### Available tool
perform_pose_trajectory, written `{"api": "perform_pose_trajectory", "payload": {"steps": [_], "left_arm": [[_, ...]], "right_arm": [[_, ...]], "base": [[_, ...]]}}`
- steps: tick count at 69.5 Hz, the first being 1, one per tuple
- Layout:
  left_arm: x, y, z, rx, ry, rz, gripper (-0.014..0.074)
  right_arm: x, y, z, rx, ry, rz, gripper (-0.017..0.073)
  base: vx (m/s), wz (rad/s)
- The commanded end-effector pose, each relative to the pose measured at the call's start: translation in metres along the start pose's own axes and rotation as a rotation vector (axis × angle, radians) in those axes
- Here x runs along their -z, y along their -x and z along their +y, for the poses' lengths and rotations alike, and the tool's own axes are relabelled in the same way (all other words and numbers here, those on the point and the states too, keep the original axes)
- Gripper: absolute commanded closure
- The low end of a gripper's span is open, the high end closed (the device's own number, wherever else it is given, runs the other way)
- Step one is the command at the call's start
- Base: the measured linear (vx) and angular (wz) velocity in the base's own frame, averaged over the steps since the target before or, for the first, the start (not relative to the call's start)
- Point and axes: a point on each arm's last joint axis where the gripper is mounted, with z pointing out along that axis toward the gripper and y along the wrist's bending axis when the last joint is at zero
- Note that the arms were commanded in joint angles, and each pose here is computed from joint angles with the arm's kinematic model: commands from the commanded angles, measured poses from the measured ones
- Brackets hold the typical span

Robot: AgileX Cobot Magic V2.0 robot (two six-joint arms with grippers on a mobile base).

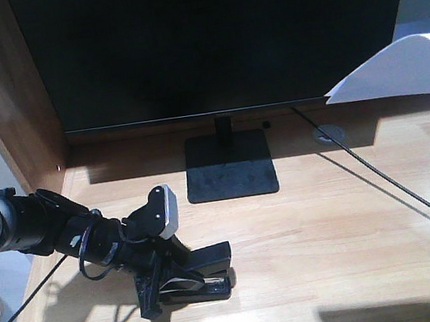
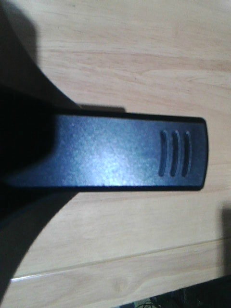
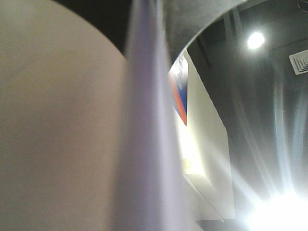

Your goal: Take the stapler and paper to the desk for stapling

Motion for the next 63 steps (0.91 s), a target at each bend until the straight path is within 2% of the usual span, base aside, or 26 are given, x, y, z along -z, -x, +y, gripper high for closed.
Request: {"api": "perform_pose_trajectory", "payload": {"steps": [1,13,22,33,41,47,63], "left_arm": [[0.012,0.025,0.0,-0.039,0.012,-0.098,0.0246],[0.013,0.026,-0.001,-0.038,0.0,-0.106,-0.0031],[0.014,0.026,-0.001,-0.025,0.0,-0.107,-0.014],[0.017,0.031,-0.003,0.009,-0.006,-0.119,-0.0117],[0.027,0.041,-0.006,-0.022,0.014,-0.133,-0.007],[0.037,0.051,-0.009,-0.024,0.035,-0.146,-0.0008],[0.063,0.075,-0.018,0.011,0.102,-0.178,0.0183]], "right_arm": [[-0.005,0.004,0.007,0.017,0.05,-0.025,0.0565],[-0.005,0.004,0.007,0.017,0.051,-0.026,0.0565],[-0.005,0.004,0.007,0.017,0.051,-0.026,0.0565],[-0.005,0.004,0.007,0.017,0.051,-0.026,0.0565],[-0.005,0.004,0.007,0.017,0.051,-0.026,0.0565],[-0.005,0.004,0.007,0.017,0.051,-0.026,0.0565],[-0.005,0.004,0.007,0.017,0.051,-0.026,0.0565]], "base": [[0.0,0.0],[0.0,0.0],[0.0,0.0],[0.0,0.0],[0.0,0.0],[0.0,0.0],[0.0,0.0]]}}
